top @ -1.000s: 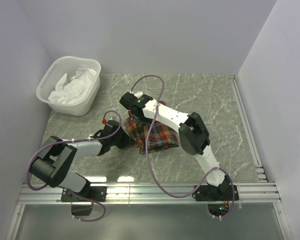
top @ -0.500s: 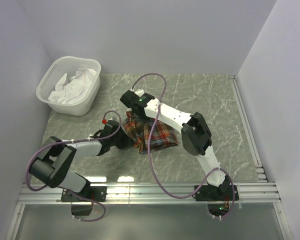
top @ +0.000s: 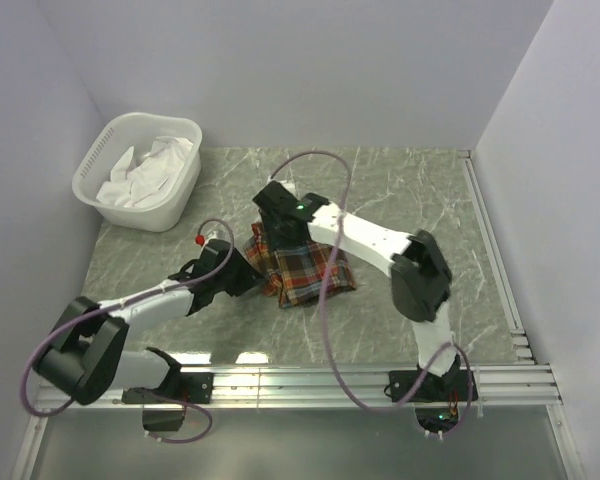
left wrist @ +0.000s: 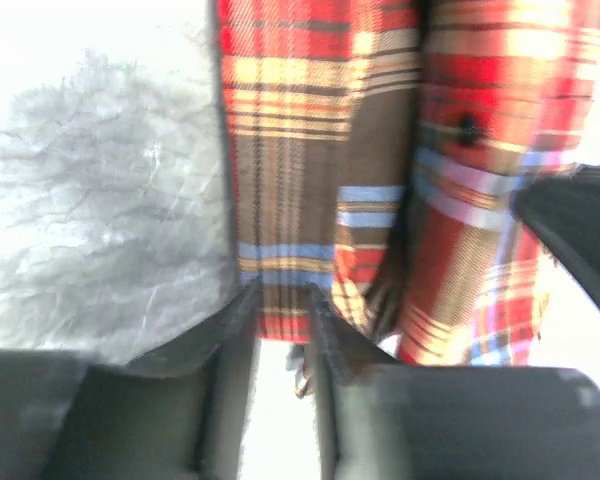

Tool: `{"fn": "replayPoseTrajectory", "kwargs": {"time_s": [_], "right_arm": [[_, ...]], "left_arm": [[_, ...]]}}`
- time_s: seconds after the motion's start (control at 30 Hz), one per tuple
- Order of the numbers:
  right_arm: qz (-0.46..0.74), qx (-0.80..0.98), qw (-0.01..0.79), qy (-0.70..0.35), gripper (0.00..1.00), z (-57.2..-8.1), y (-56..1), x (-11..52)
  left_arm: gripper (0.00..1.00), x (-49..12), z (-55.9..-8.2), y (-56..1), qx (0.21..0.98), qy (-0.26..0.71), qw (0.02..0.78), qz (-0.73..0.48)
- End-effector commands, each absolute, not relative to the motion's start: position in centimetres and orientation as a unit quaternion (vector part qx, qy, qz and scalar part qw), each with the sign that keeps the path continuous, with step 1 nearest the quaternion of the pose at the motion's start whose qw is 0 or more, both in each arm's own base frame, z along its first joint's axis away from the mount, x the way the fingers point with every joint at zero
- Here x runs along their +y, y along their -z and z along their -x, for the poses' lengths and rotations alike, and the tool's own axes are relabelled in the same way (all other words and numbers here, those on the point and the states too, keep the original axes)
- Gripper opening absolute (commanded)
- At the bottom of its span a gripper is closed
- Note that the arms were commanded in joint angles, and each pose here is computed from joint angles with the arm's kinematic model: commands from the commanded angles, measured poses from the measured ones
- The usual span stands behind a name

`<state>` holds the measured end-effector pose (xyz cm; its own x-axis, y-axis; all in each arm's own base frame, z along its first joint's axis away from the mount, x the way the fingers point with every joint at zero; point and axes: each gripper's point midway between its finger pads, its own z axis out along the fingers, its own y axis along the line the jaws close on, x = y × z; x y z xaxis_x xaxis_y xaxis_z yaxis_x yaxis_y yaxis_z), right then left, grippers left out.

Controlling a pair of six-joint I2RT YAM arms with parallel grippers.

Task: Fold and stack the long sleeve shirts
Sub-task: Fold the shirt

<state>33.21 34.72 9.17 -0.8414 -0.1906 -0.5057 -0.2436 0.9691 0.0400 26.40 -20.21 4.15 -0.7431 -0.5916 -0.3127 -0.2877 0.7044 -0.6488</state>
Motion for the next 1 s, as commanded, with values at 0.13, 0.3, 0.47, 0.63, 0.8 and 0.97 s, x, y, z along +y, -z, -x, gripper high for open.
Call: {"fn": "replayPoseTrajectory", "kwargs": {"time_s": [0.13, 0.3, 0.47, 0.63, 0.8, 0.97], "right_arm": [[0.066, 0.9, 0.369, -0.22, 0.52, -32.6, -21.6, 34.3], [0.024, 0.895, 0.373, -0.242, 0.51, -33.0, -20.6, 30.1], [-0.002, 0.889, 0.352, -0.291, 0.54, -32.6, -18.1, 27.4], [-0.015, 0.893, 0.343, -0.292, 0.55, -31.4, -15.4, 25.4], [-0.021, 0.892, 0.344, -0.293, 0.54, -30.9, -14.2, 24.7], [-0.022, 0.894, 0.341, -0.289, 0.53, -30.4, -12.9, 24.1]], "left_arm": [[0.58, -18.7, -27.6, -9.6, 0.867, 0.284, 0.329, 0.243], [0.67, -20.0, -27.9, -12.4, 0.86, 0.319, 0.335, 0.216], [0.72, -23.1, -28.8, -13.8, 0.859, 0.362, 0.312, 0.182], [0.71, -25.5, -29.7, -11.9, 0.873, 0.36, 0.285, 0.168], [0.57, -25.5, -30.7, -9.2, 0.891, 0.319, 0.273, 0.176], [0.21, -25.1, -31.8, -9.6, 0.898, 0.291, 0.289, 0.162]]}}
